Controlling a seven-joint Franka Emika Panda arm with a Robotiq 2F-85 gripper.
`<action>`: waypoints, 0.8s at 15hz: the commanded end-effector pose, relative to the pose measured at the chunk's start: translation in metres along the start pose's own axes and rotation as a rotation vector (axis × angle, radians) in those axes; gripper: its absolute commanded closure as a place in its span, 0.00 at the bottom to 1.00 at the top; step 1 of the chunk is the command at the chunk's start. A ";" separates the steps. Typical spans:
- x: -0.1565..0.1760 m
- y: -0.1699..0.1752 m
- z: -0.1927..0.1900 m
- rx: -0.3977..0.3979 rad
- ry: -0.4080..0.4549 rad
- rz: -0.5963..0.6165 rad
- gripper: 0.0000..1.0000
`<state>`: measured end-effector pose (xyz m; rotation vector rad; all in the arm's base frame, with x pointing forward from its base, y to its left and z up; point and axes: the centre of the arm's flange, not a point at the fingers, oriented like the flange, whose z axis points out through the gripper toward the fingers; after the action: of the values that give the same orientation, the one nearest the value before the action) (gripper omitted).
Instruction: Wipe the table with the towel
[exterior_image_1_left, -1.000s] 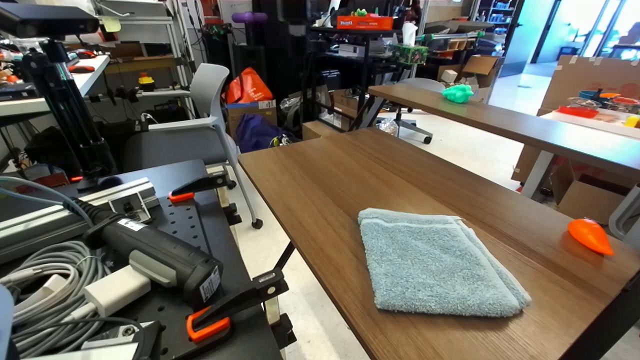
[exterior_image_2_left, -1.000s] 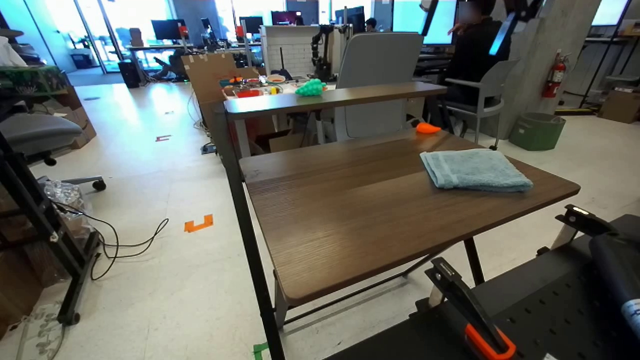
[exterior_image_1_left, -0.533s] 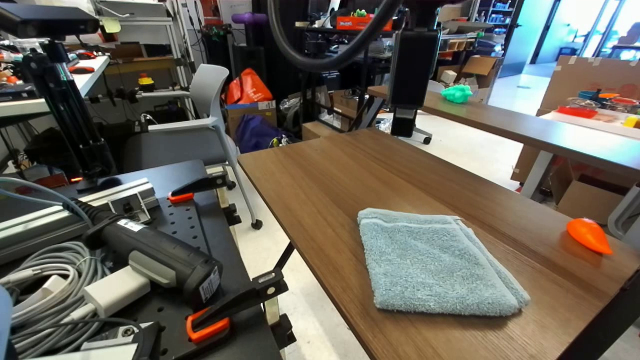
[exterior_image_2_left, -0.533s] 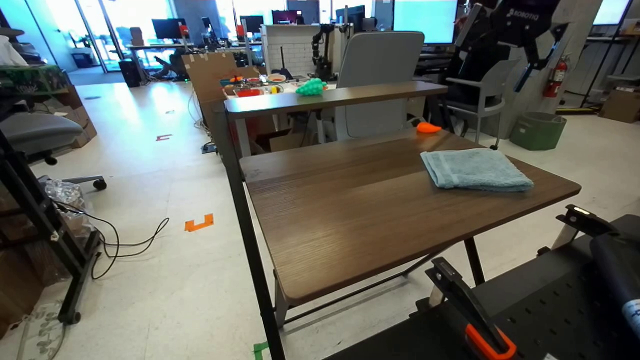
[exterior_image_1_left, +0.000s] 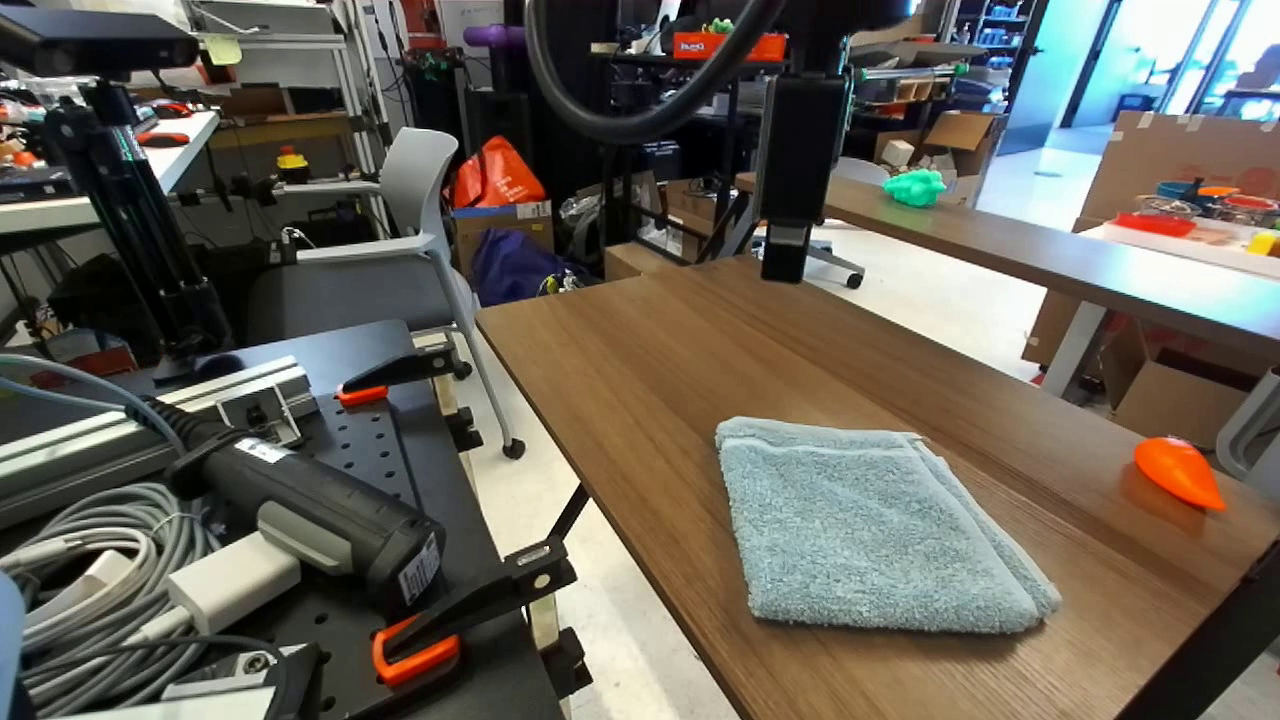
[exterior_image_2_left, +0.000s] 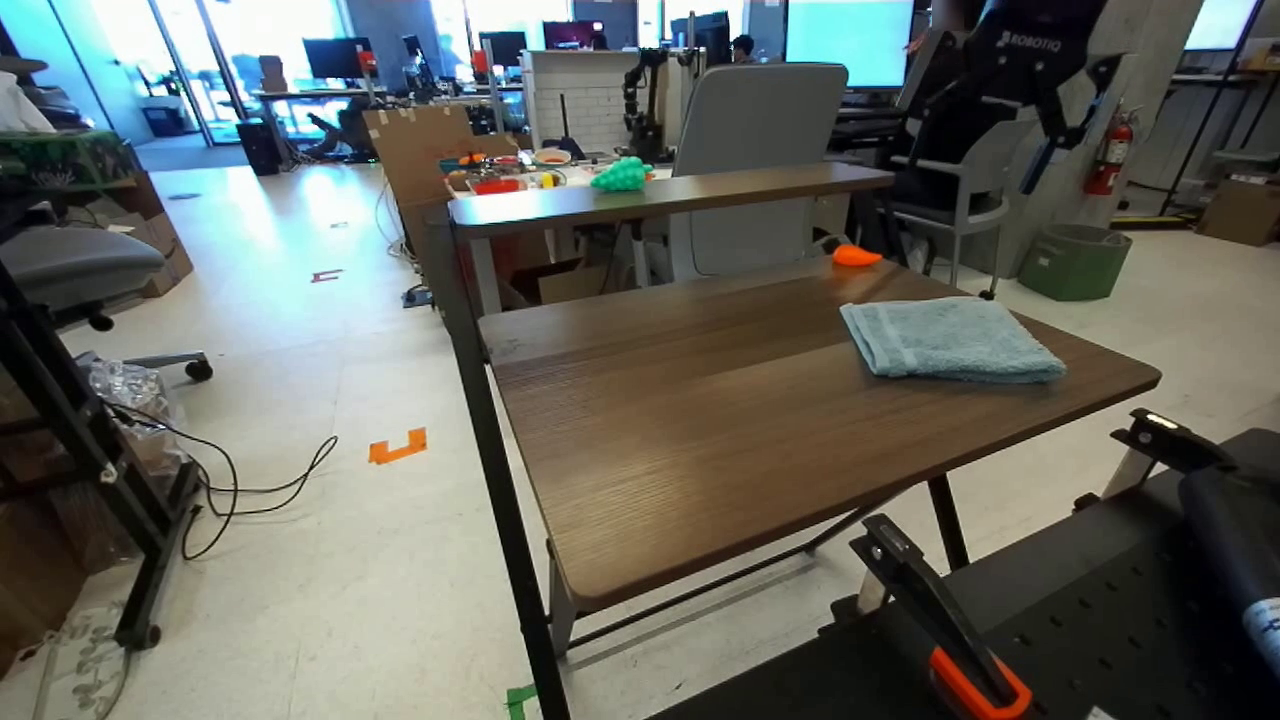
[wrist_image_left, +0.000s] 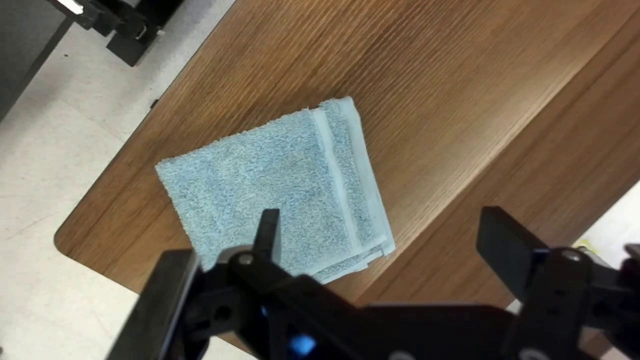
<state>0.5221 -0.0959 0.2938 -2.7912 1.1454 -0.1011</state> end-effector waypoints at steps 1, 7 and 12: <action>0.030 -0.009 0.044 -0.172 0.046 0.075 0.00; 0.111 0.048 0.133 -0.349 0.101 0.225 0.00; 0.101 0.074 0.154 -0.341 0.048 0.197 0.00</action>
<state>0.5590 -0.2055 0.1320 -2.9513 1.5771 0.0524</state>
